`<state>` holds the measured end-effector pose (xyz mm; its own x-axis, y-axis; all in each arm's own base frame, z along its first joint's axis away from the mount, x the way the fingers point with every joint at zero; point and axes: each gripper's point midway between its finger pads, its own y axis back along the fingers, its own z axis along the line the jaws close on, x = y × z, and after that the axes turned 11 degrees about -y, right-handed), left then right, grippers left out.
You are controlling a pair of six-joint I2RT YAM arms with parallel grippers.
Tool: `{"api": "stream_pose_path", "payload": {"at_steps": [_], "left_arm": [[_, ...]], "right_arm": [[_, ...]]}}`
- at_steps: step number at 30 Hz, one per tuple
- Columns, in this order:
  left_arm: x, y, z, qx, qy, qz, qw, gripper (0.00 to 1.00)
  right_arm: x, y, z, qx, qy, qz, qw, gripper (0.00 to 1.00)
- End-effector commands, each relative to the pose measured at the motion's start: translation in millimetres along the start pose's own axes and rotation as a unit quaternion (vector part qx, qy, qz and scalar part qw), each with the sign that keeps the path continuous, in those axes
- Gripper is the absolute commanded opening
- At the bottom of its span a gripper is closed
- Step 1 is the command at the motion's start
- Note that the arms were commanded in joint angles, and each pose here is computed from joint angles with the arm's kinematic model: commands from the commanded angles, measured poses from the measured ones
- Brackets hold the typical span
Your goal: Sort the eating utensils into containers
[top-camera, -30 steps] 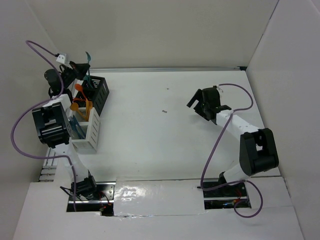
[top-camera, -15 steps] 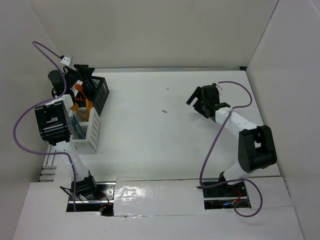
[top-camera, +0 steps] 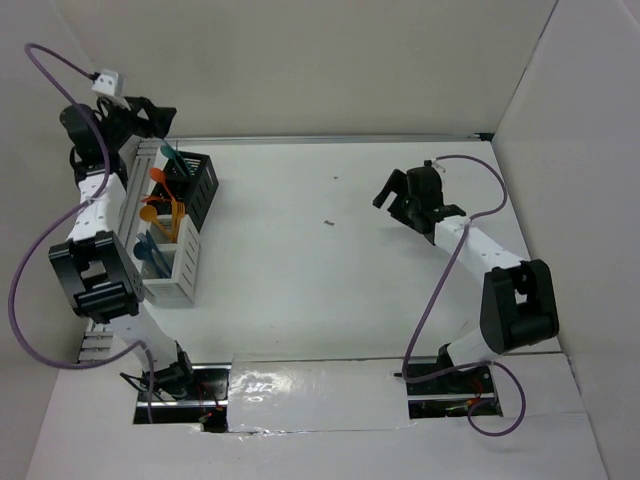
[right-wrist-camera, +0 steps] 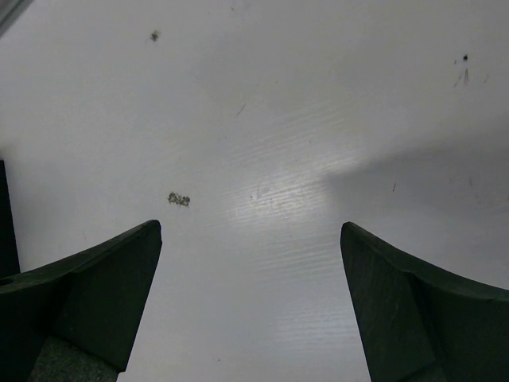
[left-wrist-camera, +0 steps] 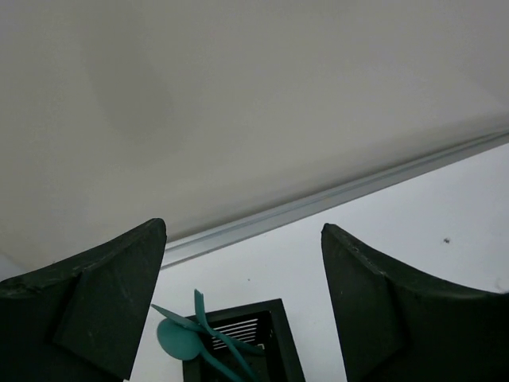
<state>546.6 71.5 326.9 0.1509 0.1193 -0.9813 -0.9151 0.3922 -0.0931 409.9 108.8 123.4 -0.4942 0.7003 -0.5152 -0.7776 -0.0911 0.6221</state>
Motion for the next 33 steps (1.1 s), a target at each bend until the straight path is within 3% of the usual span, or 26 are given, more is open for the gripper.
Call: {"api": "stream_pose_path", "payload": {"at_steps": [1,5,12,17,23,33], "left_arm": [[-72,21,-10,-0.024,-0.018,0.023,0.999,0.92],[-91,45,-39,-0.059,-0.010,0.044,0.997,0.94],[-66,101,-116,-0.073,0.063,0.140,0.985,0.98],[-48,148,-168,-0.053,0.128,0.191,0.972,1.00],[-29,200,-213,-0.048,0.162,0.210,0.963,1.00],[-33,240,-259,0.016,0.130,0.188,0.973,1.00]], "right_arm": [[-51,37,49,-0.067,0.032,-0.070,0.995,1.00],[-61,58,52,-0.071,0.052,-0.085,0.992,1.00],[-56,116,57,-0.127,0.088,-0.089,0.984,1.00],[-39,151,33,-0.123,0.099,-0.080,0.984,1.00],[-20,197,4,-0.154,0.084,-0.100,0.979,1.00],[1,210,-13,-0.176,0.065,-0.092,0.978,1.00]]}}
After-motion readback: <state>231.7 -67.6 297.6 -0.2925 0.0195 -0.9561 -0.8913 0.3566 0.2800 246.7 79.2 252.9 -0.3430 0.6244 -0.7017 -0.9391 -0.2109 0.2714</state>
